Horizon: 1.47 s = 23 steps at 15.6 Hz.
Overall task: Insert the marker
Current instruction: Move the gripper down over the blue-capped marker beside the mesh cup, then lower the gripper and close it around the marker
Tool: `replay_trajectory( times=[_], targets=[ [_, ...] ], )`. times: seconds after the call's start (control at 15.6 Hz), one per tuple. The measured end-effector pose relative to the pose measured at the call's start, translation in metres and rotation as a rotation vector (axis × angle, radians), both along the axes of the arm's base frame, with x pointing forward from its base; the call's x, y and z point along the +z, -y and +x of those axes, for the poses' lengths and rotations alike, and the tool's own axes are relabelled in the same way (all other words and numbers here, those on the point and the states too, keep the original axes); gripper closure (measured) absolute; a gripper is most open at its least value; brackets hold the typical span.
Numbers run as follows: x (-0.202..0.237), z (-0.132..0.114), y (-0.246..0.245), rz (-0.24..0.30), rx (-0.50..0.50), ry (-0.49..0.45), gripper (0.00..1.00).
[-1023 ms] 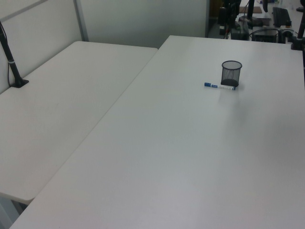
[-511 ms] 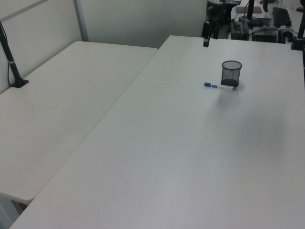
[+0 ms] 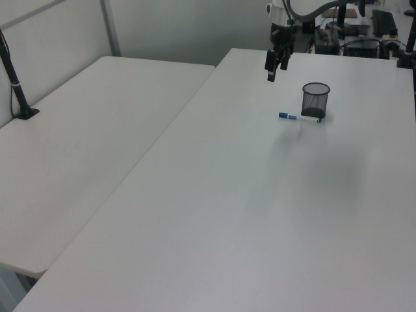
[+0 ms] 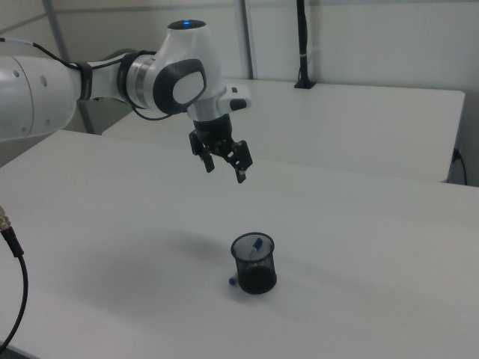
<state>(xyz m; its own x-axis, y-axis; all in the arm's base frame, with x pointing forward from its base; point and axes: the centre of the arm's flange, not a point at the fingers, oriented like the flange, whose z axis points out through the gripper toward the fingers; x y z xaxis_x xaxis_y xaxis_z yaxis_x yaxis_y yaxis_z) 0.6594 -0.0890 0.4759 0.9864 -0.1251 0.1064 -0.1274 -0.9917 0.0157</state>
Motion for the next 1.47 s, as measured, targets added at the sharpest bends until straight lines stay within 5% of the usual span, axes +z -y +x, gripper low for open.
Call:
replay_trajectory(
  times=[1.47],
  targets=[
    [-0.110,-0.003,0.060,-0.070,0.097,-0.202,0.21]
  ],
)
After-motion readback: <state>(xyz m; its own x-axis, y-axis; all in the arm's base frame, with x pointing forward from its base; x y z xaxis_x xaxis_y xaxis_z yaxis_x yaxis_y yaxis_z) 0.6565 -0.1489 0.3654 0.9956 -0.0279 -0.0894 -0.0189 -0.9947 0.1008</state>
